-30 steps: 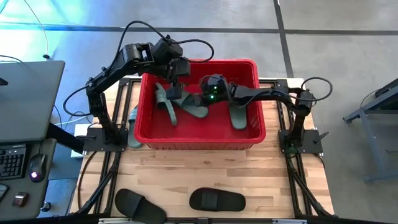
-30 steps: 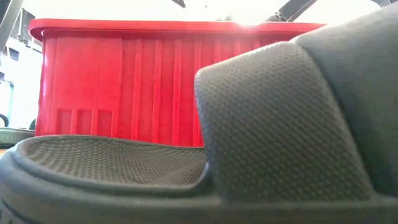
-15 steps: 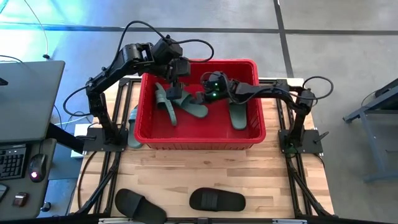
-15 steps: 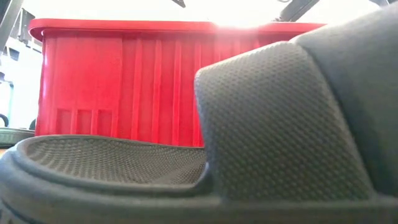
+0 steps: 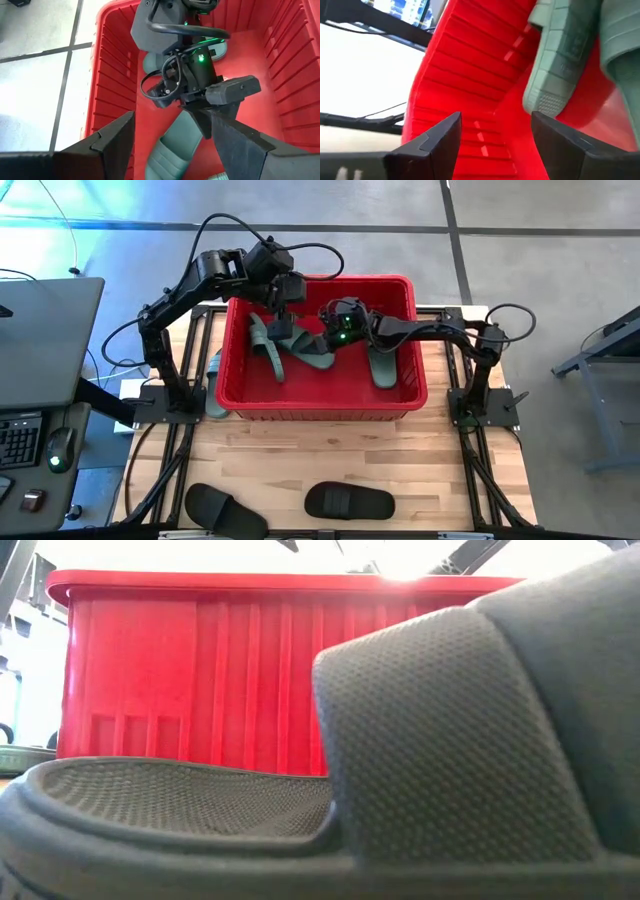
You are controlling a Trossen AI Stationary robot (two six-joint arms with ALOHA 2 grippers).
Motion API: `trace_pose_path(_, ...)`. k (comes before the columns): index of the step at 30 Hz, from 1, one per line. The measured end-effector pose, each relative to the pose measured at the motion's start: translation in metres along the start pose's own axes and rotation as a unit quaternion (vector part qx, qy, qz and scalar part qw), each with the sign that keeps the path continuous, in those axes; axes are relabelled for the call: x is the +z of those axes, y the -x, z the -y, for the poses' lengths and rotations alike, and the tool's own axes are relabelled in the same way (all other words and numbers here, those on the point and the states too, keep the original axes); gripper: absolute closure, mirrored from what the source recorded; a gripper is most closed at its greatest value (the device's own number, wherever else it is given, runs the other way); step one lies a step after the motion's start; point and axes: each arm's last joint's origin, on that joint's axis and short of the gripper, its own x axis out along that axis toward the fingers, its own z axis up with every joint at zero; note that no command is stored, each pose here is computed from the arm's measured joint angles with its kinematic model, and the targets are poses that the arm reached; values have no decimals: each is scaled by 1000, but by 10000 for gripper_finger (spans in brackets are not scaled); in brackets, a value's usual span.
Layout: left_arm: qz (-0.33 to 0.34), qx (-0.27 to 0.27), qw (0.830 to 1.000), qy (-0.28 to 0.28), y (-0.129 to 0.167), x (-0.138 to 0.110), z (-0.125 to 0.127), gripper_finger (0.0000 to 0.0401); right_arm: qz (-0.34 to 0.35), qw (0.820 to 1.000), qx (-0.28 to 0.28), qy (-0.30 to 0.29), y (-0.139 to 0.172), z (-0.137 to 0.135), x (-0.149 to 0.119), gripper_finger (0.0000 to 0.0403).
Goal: Pick and place slides into bin
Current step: Put the black slide into the red bin
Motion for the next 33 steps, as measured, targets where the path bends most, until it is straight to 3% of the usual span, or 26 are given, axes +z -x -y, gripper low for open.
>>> trace_pose_path(7, 0, 0, 1000, 0, 0, 0, 0, 155, -11, 998, -2, 60, 1, 3, 0, 174)
trace_pose_path(13, 0, 0, 1000, 0, 0, 0, 0, 155, 33, 999, -28, 27, 6, 2, 7, 174)
trace_pose_path(24, 0, 0, 1000, 0, 0, 0, 0, 155, 35, 995, -19, 92, 11, -8, 7, 174)
trace_pose_path(33, -1, 2, 1000, 0, 0, 0, 0, 155, 31, 998, -10, 62, 10, -9, 6, 174)
